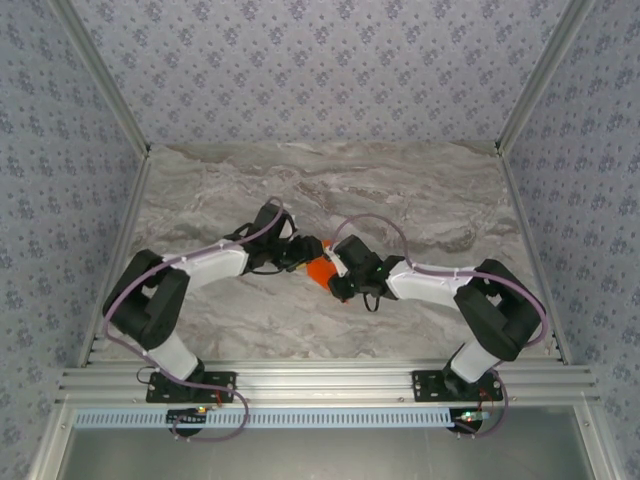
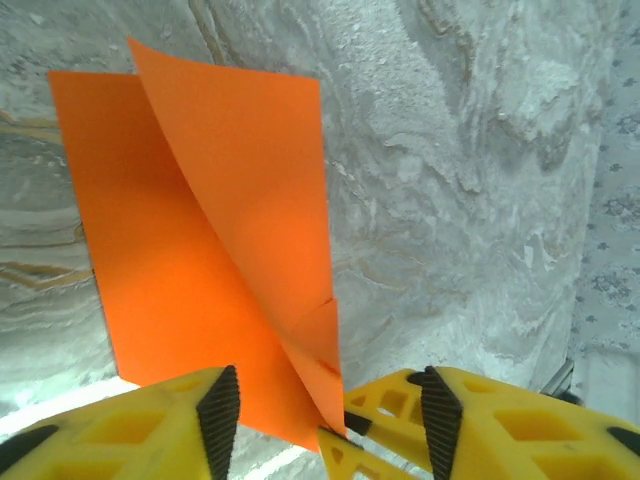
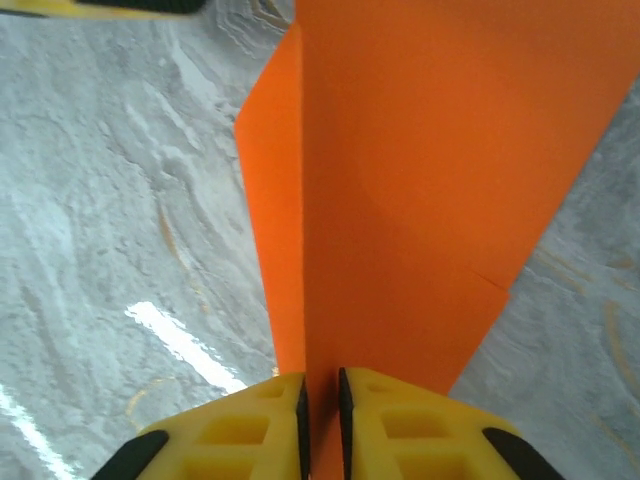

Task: Fold a paper plane with a square sheet of paper (fold left side to right side)
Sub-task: Fourth fold the wing at the center of the table.

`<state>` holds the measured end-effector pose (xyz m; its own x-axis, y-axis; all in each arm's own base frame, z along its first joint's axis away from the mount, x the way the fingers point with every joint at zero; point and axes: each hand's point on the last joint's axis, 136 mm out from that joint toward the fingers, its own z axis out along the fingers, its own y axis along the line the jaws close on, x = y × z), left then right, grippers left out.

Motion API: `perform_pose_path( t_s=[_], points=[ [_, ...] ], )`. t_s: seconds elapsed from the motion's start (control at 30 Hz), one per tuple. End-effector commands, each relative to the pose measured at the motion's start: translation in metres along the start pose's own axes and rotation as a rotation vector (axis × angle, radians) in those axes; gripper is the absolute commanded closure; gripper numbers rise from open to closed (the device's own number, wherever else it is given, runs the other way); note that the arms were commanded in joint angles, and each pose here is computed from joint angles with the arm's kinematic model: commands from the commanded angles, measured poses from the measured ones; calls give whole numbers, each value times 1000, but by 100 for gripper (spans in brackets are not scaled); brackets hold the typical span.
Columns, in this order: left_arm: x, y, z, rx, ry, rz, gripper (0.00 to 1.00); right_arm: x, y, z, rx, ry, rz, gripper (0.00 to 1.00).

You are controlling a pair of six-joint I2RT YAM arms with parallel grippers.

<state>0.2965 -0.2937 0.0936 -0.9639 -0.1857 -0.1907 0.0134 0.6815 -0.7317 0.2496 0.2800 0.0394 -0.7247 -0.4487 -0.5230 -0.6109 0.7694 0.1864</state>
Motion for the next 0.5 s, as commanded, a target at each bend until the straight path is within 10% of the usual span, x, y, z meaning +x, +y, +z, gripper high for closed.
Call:
perform_pose_path(
  t_s=[0.0,0.47],
  points=[
    [-5,-14,-27,31,-53,54,44,7,8,5,-84,18,63,88],
    [17,18,2,41,11,-59,47,11,13,1,-314,-27,262,92]
  ],
)
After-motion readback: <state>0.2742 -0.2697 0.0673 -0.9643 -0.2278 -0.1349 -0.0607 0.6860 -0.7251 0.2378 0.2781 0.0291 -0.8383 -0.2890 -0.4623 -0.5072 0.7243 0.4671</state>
